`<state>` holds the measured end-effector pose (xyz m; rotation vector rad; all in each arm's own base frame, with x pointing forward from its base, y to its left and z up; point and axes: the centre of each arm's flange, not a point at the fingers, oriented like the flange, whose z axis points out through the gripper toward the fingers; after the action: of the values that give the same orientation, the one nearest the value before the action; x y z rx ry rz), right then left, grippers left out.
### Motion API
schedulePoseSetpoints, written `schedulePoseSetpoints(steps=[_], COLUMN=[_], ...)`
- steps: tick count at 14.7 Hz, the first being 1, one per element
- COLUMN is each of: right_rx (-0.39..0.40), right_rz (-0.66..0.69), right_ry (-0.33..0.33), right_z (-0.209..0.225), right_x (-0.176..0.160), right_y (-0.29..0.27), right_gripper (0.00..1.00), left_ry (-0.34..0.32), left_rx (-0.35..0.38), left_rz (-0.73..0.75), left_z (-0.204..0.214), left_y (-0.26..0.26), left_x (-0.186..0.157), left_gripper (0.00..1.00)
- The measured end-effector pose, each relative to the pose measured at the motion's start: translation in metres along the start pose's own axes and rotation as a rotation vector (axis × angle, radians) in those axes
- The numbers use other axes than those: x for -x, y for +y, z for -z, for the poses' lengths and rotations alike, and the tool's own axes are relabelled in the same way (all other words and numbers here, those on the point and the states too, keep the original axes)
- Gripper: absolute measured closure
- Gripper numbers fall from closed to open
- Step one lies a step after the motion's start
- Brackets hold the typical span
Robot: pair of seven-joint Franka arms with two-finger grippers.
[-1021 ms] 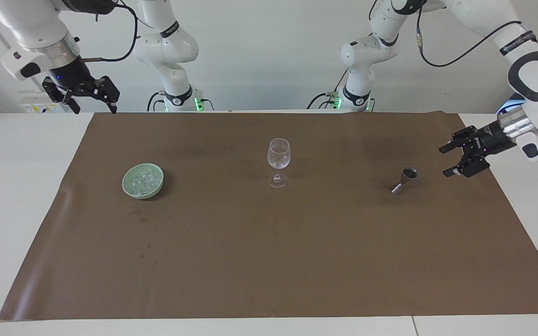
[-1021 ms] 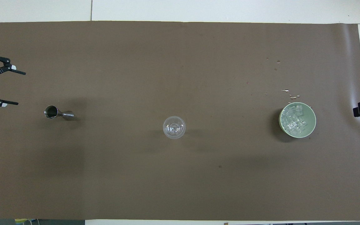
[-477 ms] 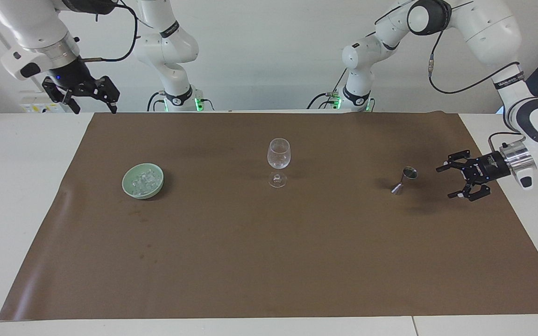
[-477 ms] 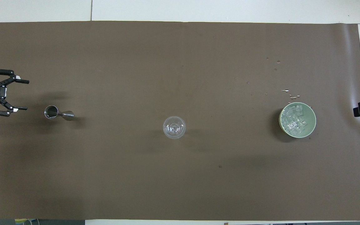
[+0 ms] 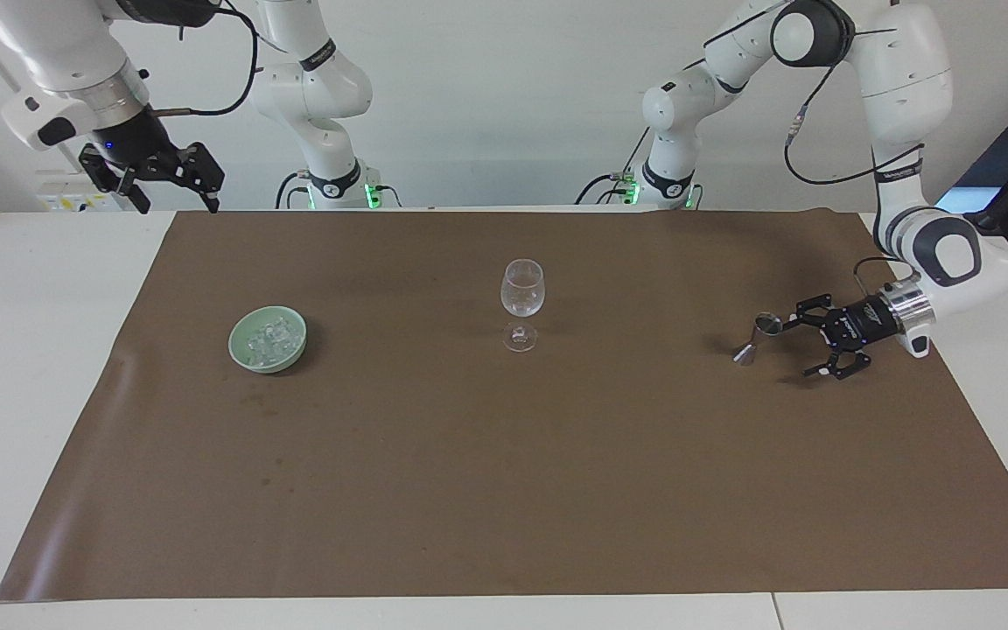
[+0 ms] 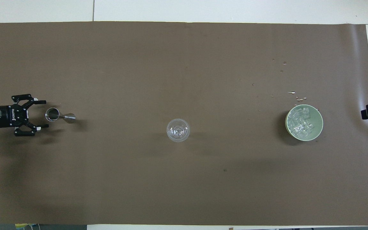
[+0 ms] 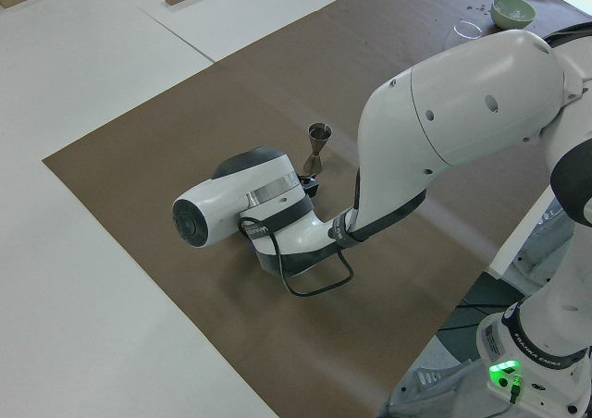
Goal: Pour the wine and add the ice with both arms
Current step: 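Close the left gripper around the silver jigger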
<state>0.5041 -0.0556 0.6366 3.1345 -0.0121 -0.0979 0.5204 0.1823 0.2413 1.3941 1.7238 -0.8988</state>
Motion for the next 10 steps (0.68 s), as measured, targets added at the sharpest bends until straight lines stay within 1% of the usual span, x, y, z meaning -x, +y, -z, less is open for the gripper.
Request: schedulePoseSetpoints(steps=[1,3,6,8,10], right_rx=[0.0,0.0,0.0,0.0,0.0], right_rz=[0.0,0.0,0.0,0.0,0.0], right_ry=[0.0,0.0,0.0,0.0,0.0], right_z=[0.0,0.0,0.0,0.0,0.0], right_x=[0.0,0.0,0.0,0.0,0.0], right_y=[0.0,0.0,0.0,0.0,0.0], right_gripper=[0.0,0.0,0.0,0.0,0.0], left_ry=[-0.026,-0.049,-0.083,-0.107,-0.118], left_rx=[0.019,0.042,0.075,0.124,0.141], left_rz=[0.003,-0.017,-0.039,-0.017,-0.004], left_z=[-0.003,-0.006,-0.015,-0.027,-0.038], left_y=[-0.012,-0.024,-0.027,-0.029,-0.031], left_x=[-0.004,-0.004,0.006,0.006,0.006], left_gripper=[0.0,0.0,0.0,0.0,0.0])
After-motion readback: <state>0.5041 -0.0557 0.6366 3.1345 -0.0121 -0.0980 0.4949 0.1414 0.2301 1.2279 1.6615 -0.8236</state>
